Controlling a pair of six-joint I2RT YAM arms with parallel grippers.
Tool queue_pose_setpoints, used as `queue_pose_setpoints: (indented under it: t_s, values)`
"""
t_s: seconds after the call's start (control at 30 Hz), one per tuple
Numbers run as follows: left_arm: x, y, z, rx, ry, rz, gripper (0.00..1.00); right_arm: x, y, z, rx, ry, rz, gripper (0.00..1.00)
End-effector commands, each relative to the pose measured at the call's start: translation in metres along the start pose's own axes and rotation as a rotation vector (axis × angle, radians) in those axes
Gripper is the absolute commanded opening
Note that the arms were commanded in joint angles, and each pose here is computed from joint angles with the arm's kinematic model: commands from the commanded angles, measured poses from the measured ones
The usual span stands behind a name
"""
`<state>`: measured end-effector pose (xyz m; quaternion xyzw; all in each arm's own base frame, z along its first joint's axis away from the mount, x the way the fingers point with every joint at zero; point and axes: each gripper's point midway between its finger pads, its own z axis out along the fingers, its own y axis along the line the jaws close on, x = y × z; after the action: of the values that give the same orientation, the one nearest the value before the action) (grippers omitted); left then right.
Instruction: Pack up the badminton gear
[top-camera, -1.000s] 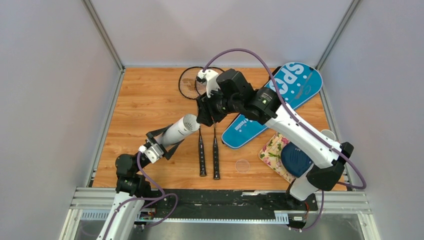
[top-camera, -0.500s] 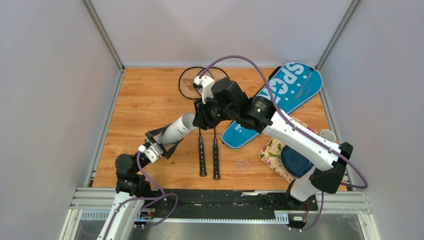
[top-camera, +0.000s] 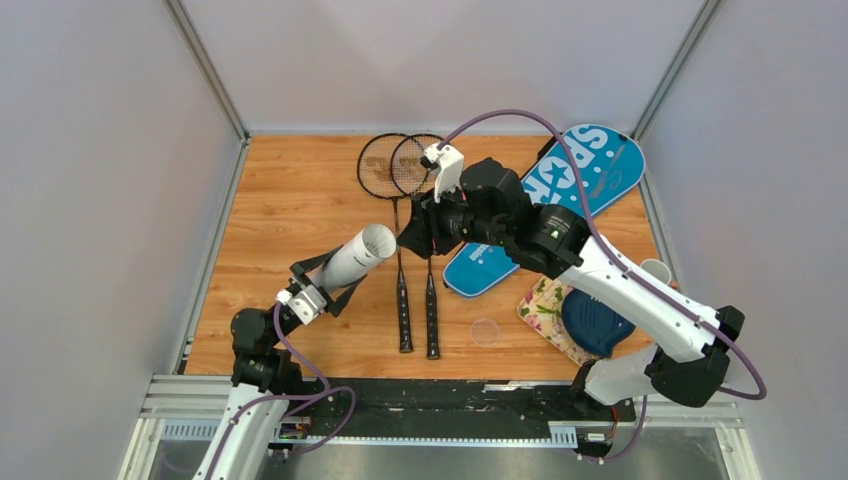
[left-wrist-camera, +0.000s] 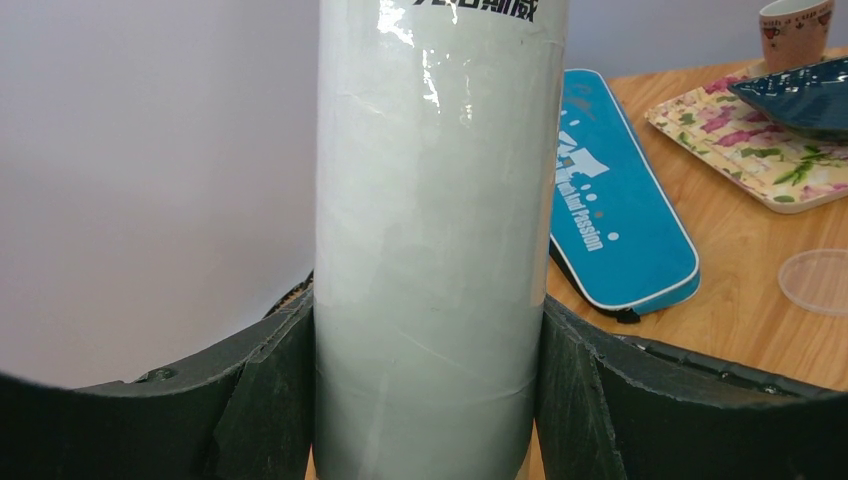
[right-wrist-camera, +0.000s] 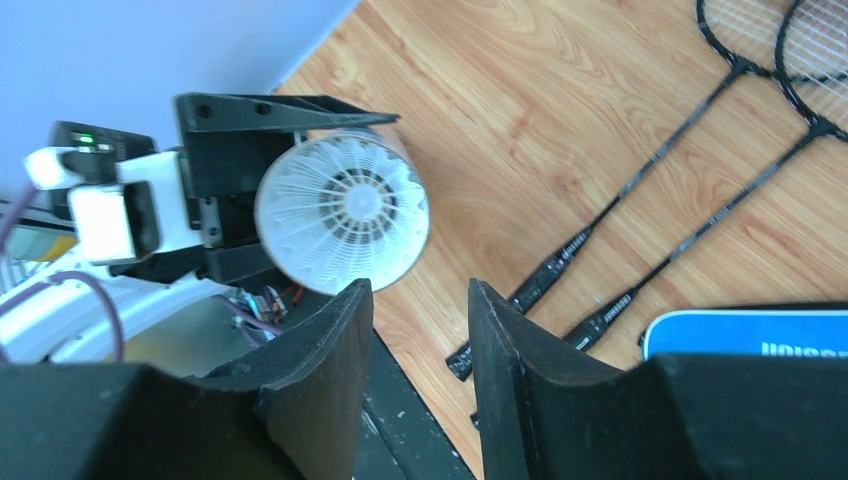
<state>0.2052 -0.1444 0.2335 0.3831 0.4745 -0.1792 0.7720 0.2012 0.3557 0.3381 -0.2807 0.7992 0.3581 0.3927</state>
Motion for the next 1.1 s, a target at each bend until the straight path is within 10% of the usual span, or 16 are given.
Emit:
queue_pose_setpoints:
  t_s: [0.0, 0.47, 0.73, 1.07]
  values:
    - [0.021, -0.007, -0.004, -0.001, 0.075, -0.113, 0.04, -0.017, 0.023, -0.004, -0.111, -0.059, 0.032, 0.43]
    - [0.021, -0.005, -0.004, -0.019, 0.079, -0.12, 0.04, -0.023, -0.006, -0.003, 0.045, -0.113, 0.022, 0.41]
    - [0.024, 0.006, -0.006, -0.072, 0.107, -0.11, 0.04, 0.04, -0.092, -0.07, 0.331, -0.228, 0.112, 0.72]
    - [0.026, 0.012, -0.007, -0.106, 0.123, -0.105, 0.04, 0.221, -0.124, -0.036, 0.436, 0.312, 0.297, 0.56]
